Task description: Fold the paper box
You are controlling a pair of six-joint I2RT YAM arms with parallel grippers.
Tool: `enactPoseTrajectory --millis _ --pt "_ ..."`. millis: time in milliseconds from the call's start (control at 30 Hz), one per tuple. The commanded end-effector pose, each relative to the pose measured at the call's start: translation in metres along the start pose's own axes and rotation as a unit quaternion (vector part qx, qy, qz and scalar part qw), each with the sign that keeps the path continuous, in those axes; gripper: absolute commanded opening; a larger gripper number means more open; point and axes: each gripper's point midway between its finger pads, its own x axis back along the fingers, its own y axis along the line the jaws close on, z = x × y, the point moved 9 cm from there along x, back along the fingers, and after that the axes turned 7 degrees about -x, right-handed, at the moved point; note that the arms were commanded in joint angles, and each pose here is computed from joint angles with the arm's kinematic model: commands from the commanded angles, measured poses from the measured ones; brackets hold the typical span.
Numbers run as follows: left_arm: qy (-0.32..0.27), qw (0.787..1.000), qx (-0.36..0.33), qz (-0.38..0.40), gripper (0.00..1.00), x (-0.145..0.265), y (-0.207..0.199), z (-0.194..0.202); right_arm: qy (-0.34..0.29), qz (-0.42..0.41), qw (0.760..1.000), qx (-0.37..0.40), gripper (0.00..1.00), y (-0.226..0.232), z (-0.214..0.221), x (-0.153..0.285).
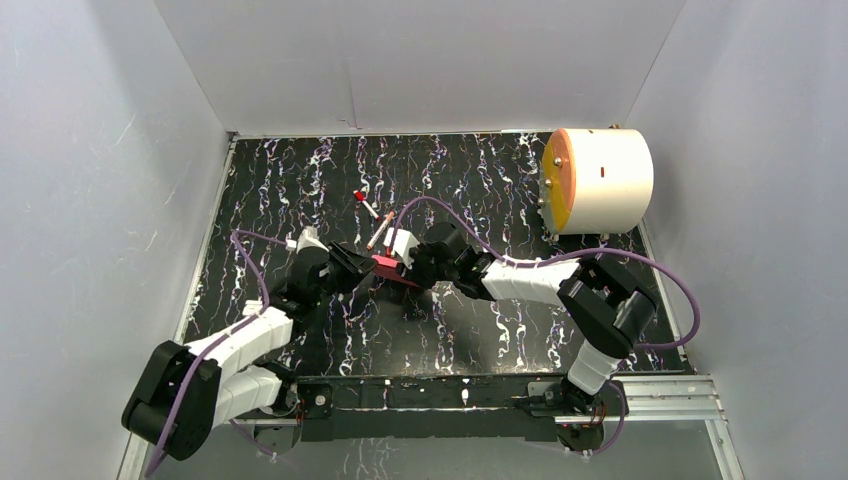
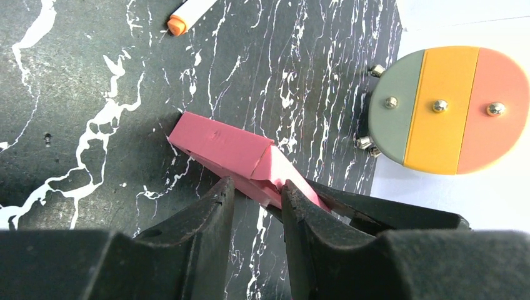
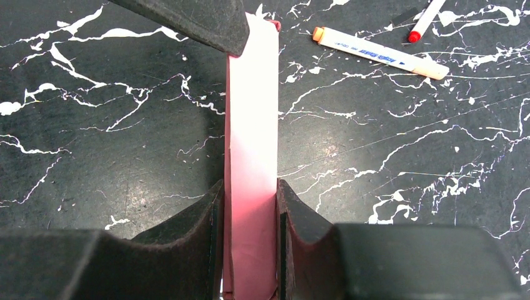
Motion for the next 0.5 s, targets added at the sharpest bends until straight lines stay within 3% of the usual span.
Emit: enactPoseTrajectory --millis 0,167,467 --pt "0.005 0.997 -0.009 -0.079 0.31 -0.003 0.037 0.014 0.014 -0.008 1.0 -0.009 0.25 0.004 0.012 -0.004" --pt "0.0 0.996 -0.005 -0.088 0.31 -0.011 0.044 0.016 0.005 -0.014 1.0 -0.014 0.28 0.005 0.01 -0.004" --pt "-0.022 0.995 0.0 -0.101 0.27 -0.017 0.056 0.016 -0.017 -0.021 0.998 -0.052 0.44 0.004 -0.001 -0.002"
